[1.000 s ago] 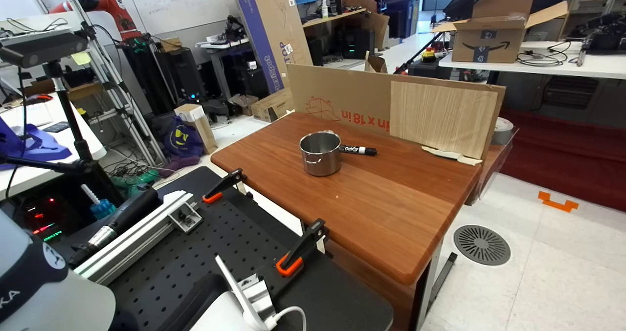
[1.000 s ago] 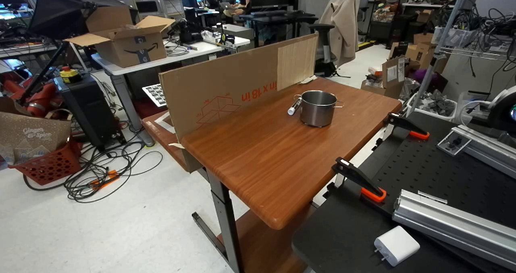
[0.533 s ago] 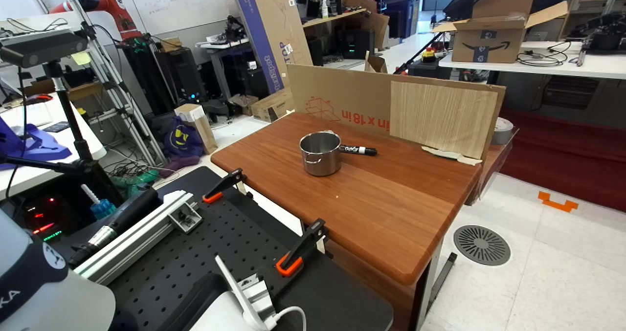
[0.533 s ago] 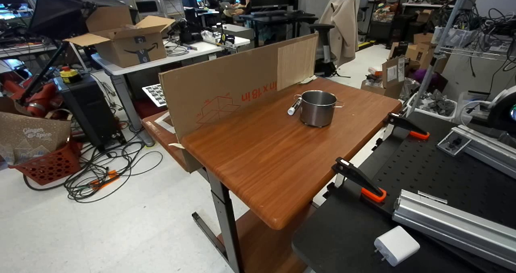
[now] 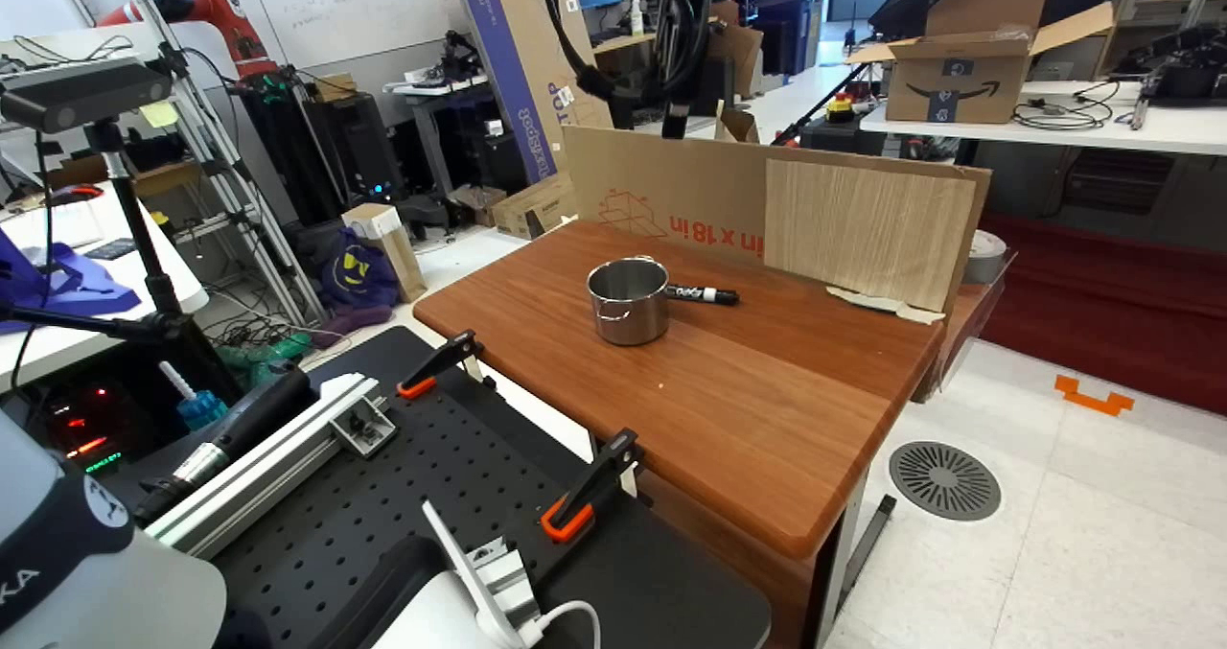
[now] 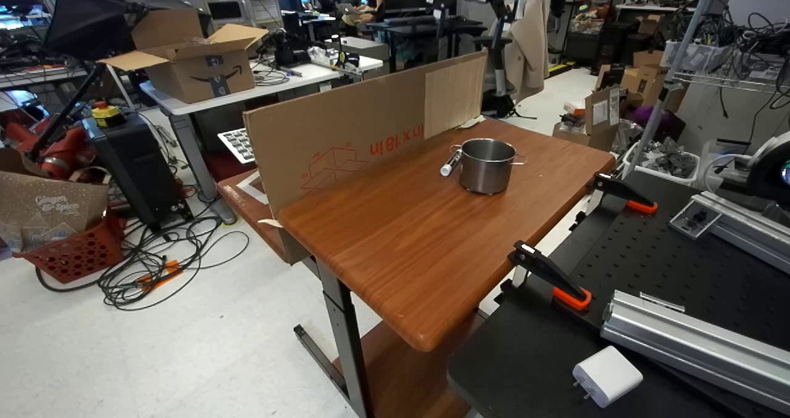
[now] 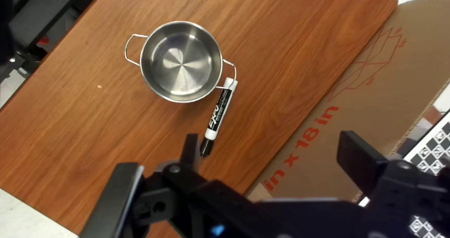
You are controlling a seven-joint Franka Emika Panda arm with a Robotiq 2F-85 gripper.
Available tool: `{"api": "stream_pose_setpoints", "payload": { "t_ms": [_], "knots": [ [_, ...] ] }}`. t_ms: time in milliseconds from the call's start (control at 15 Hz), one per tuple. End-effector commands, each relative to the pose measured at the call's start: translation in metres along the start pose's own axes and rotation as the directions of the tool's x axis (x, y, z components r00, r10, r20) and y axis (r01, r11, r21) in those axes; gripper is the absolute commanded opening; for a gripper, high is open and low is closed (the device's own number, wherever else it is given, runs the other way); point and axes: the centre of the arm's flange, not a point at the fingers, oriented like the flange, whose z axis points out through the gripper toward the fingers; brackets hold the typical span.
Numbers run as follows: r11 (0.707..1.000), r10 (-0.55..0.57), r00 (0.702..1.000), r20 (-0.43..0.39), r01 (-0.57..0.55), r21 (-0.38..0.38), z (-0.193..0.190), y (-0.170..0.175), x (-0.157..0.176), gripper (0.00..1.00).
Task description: Put the marker in the silver pot
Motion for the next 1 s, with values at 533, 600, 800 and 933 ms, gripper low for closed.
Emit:
{"api": "stream_pose_setpoints", "payload": {
  "t_ms": [533, 600, 800, 933],
  "knots": [
    [0.973, 0.213, 0.972, -0.1, -0.22, -0.069, 0.085, 0.011, 0.055, 1.0],
    [0.969, 0.224, 0.969, -0.107, -0.233, -0.08, 0.092, 0.012, 0.057, 1.0],
    [0.956, 0.256, 0.959, -0.124, -0.27, -0.116, 0.113, 0.016, 0.065, 1.0],
    [0.951, 0.266, 0.954, -0.136, -0.283, -0.127, 0.122, 0.017, 0.067, 1.0]
  ]
}}
